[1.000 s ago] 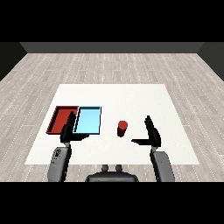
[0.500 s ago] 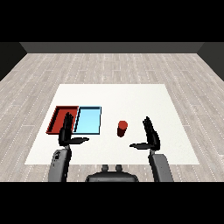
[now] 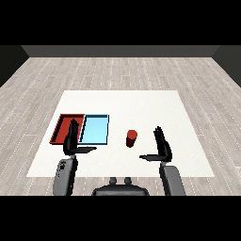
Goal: Pick the red can and put it in the red box
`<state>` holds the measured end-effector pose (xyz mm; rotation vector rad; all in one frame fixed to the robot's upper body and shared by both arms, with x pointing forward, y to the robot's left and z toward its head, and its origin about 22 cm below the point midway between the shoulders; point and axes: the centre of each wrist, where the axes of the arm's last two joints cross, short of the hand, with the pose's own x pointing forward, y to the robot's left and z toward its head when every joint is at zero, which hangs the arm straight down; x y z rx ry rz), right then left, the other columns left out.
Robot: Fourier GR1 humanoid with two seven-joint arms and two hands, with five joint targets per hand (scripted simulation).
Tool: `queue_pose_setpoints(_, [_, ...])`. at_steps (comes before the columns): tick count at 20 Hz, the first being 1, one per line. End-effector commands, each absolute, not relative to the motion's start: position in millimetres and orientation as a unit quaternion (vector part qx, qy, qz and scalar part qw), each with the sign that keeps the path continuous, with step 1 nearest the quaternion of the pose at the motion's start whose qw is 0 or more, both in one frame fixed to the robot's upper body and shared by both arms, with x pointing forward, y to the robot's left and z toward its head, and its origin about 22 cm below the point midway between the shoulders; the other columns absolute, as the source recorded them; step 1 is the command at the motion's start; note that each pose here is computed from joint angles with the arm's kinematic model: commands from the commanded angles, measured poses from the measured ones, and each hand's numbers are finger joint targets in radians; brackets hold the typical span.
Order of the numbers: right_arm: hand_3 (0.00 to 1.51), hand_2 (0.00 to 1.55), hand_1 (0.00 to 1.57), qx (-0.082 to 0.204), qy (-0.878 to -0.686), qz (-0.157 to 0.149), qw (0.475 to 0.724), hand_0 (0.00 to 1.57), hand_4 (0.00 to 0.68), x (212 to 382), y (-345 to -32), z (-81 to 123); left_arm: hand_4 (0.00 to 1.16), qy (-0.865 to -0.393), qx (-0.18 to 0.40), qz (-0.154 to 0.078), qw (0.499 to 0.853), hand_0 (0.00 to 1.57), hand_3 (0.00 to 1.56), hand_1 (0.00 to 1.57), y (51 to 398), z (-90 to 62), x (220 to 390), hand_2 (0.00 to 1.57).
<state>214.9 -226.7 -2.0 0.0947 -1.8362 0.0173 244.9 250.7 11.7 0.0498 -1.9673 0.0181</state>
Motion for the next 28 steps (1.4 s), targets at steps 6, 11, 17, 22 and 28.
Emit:
queue_pose_setpoints(6, [0.00, 0.00, 0.00, 0.039, -0.789, 0.000, 0.613, 0.00, 0.000, 235.7, -235, -10, 0.00, -0.835, 0.030, 0.002, 0.549, 0.00, 0.00, 0.00, 270, 20.8, 255.4, 0.00])
queue_pose_setpoints(11, [0.00, 0.00, 0.00, 0.066, -0.783, -0.015, 0.618, 0.00, 0.000, 247.4, -227, -4, 0.00, -0.829, 0.013, 0.009, 0.558, 0.00, 0.00, 0.00, 257, 0.3, 254.0, 0.00])
queue_pose_setpoints(17, [0.00, 0.00, 0.00, 0.084, -0.778, -0.027, 0.622, 0.00, 0.000, 257.0, -203, -19, 0.00, -0.838, 0.014, 0.017, 0.546, 0.00, 0.00, 0.00, 268, 14.4, 226.6, 0.00])
queue_pose_setpoints(22, [0.00, 0.00, 0.00, 0.084, -0.769, -0.024, 0.634, 0.00, 0.000, 263.6, -190, -57, 0.00, -0.834, 0.003, 0.012, 0.552, 0.00, 0.00, 0.00, 267, 27.9, 240.3, 0.00])
queue_pose_setpoints(28, [0.00, 0.00, 0.00, 0.103, -0.764, -0.047, 0.636, 0.00, 0.000, 270.3, -173, -60, 0.00, -0.832, 0.002, 0.018, 0.555, 0.00, 0.00, 0.00, 250, 6.6, 235.2, 0.00])
